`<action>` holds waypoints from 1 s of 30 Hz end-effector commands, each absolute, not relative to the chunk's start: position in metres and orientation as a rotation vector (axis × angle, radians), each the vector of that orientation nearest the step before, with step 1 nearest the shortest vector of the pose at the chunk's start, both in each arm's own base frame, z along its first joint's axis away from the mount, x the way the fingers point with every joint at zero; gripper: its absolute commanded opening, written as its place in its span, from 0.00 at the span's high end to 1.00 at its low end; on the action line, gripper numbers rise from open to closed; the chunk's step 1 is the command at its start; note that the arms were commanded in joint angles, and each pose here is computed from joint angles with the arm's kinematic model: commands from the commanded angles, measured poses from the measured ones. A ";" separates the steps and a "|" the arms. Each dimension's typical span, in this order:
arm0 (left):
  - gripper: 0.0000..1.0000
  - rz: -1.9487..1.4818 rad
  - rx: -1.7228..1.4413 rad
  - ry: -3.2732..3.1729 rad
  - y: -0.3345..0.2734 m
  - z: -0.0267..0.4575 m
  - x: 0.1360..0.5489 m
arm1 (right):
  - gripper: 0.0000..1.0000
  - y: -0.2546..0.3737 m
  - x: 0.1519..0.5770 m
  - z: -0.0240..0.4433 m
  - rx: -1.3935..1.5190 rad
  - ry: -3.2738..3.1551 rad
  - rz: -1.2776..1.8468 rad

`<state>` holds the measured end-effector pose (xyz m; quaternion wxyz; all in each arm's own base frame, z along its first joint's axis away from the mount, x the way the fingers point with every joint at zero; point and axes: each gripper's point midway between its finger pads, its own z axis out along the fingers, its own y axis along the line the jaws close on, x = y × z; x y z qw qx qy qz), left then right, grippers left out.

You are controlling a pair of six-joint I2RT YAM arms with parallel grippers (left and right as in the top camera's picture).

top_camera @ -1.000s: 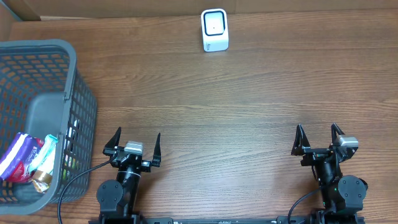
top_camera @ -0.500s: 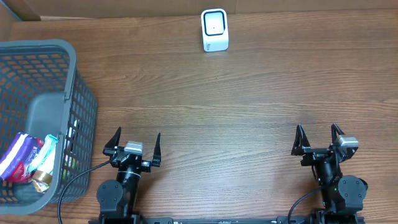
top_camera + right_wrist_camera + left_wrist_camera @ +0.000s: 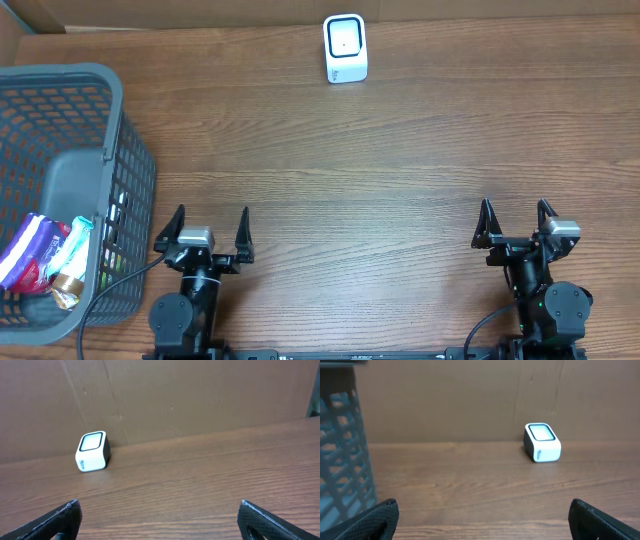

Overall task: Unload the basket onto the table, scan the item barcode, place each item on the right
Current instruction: 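Move the left gripper over the basket and reach down inside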

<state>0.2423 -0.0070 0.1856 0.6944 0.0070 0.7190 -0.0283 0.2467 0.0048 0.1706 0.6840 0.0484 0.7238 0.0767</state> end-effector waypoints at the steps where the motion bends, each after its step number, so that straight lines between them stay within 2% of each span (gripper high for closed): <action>1: 0.00 -0.055 -0.034 1.569 -0.001 0.222 0.239 | 0.00 0.007 0.241 0.204 0.090 1.567 0.177; 8: 0.00 -0.074 -0.023 1.674 -0.004 0.251 0.259 | 0.00 0.007 0.229 0.238 0.078 1.553 0.166; 16: 0.00 -0.149 0.015 1.870 -0.016 0.318 0.298 | 0.00 0.008 0.224 0.275 0.060 1.648 0.139; 22: 0.00 -0.159 0.002 2.035 -0.016 0.367 0.315 | 0.00 0.010 0.240 0.303 0.064 1.798 0.156; 30: 0.00 -0.114 0.068 2.169 -0.015 0.394 0.323 | 0.00 0.024 0.264 0.315 0.039 2.047 0.251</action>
